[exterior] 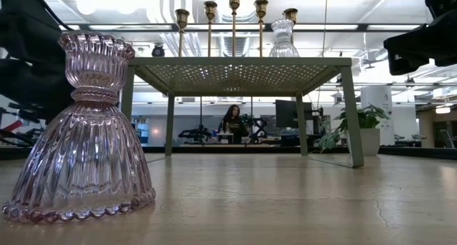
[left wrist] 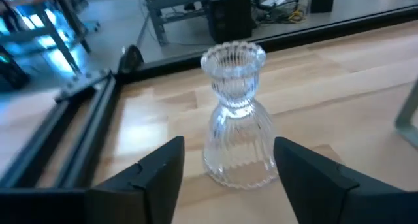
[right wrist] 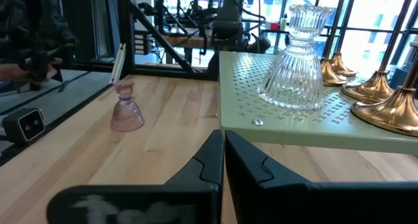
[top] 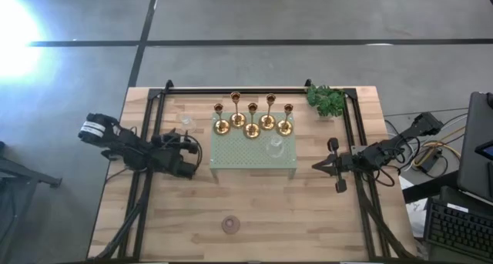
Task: Pick & Place candle stick holders
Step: Put the white crystal glass candle holder on the shelf
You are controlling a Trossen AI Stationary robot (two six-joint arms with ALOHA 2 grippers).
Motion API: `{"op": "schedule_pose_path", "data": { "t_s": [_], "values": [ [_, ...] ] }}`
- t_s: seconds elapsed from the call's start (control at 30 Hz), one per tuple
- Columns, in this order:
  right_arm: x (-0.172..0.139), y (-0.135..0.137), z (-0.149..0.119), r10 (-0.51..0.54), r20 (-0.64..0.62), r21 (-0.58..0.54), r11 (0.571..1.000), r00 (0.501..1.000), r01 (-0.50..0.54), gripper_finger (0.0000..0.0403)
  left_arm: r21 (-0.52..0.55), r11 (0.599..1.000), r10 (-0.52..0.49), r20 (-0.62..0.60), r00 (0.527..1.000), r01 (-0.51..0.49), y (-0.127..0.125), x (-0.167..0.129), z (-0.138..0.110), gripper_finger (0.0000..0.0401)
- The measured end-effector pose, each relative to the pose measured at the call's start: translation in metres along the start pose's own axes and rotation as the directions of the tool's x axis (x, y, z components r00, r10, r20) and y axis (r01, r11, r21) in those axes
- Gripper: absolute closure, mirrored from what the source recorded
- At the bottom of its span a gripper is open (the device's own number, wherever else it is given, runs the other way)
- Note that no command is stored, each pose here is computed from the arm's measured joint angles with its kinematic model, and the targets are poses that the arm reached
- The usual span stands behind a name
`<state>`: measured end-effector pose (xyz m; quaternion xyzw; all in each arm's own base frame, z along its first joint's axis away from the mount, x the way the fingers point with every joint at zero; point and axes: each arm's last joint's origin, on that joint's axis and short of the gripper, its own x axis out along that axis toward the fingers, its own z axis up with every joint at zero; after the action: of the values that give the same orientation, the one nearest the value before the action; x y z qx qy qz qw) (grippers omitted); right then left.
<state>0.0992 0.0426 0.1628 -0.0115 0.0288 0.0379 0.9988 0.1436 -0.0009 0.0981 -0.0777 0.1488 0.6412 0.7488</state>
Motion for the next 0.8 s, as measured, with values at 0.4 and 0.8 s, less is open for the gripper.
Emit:
{"op": "schedule_pose_path", "data": {
  "t_s": [0.4,0.8],
  "values": [
    [0.0,0.0,0.0,0.0,0.0,0.0,1.0,1.0,0.0,0.0394,0.149,0.987,0.05,0.034,0.998,-0.055,-0.012,0.014,0.009,0.014],
    [0.0,0.0,0.0,0.0,0.0,0.0,1.0,1.0,0.0,0.0394,-0.065,0.991,0.122,0.101,0.987,-0.115,-0.013,0.033,0.011,0.0148]
  ]
}}
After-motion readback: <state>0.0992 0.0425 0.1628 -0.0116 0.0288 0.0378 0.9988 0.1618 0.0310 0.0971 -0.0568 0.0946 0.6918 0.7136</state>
